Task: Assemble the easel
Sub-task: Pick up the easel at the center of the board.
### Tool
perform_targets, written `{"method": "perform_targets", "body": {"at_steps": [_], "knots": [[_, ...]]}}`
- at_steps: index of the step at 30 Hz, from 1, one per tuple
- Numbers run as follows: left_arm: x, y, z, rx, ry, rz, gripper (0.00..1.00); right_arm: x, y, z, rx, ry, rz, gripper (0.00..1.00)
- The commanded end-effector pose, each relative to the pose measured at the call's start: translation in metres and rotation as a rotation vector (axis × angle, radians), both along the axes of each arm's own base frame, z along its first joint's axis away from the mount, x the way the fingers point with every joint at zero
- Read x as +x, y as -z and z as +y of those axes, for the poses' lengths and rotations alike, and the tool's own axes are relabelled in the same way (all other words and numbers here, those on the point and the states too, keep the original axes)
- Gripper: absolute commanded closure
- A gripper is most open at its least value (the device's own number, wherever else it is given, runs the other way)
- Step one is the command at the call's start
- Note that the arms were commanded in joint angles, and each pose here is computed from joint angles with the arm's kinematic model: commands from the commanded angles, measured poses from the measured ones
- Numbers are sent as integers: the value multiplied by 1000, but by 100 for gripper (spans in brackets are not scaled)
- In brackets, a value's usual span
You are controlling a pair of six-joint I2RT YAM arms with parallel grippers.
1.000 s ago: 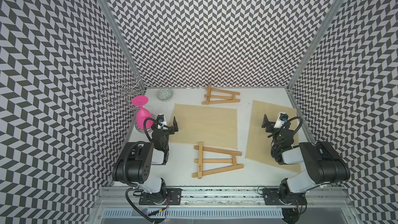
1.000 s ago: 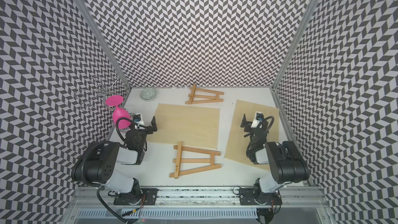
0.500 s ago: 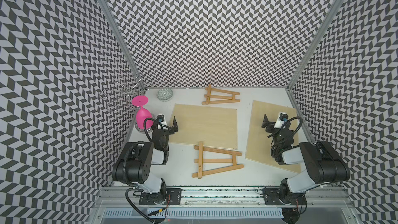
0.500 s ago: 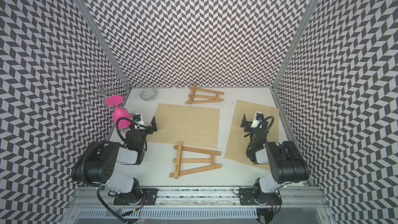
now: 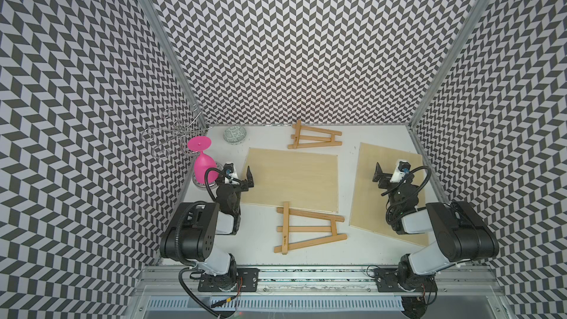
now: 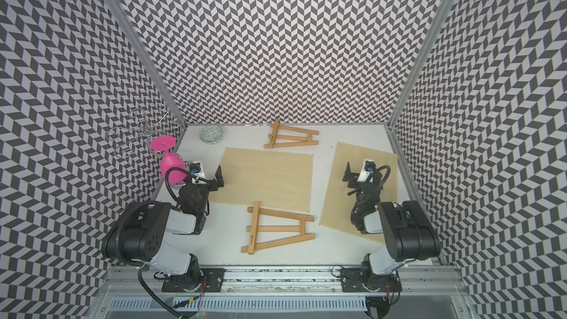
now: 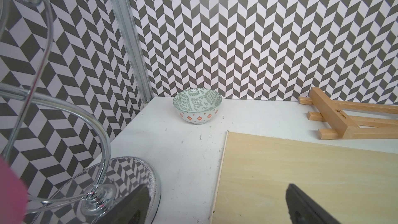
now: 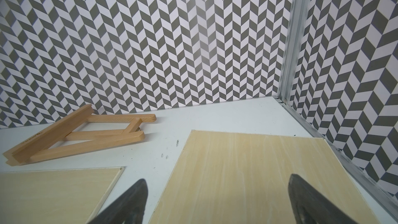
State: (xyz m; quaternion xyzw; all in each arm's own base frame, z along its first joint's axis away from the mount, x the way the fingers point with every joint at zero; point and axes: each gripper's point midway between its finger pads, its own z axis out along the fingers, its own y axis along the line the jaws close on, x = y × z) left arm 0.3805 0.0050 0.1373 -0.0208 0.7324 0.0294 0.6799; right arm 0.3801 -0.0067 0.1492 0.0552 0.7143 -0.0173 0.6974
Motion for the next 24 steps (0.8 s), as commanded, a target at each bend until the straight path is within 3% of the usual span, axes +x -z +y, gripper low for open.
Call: {"method": "perform_targets", "body": {"at_steps": [1, 8, 11, 20, 24], "knots": [[3, -10, -3, 5, 16, -36, 1, -1, -9, 0, -6, 6, -47, 1], [2, -11, -3, 2, 21, -39, 1, -1, -13, 4, -10, -15, -62, 1], [0, -14, -2, -2, 18, -49, 1, -16, -14, 4, -10, -23, -79, 1], [-18, -51, -3, -5, 26, -100, 1, -31, -46, 3, -12, -21, -134, 1], [-25, -75, -12, -22, 76, -109, 1, -27, -78, 0, 138, -9, -141, 1]]}}
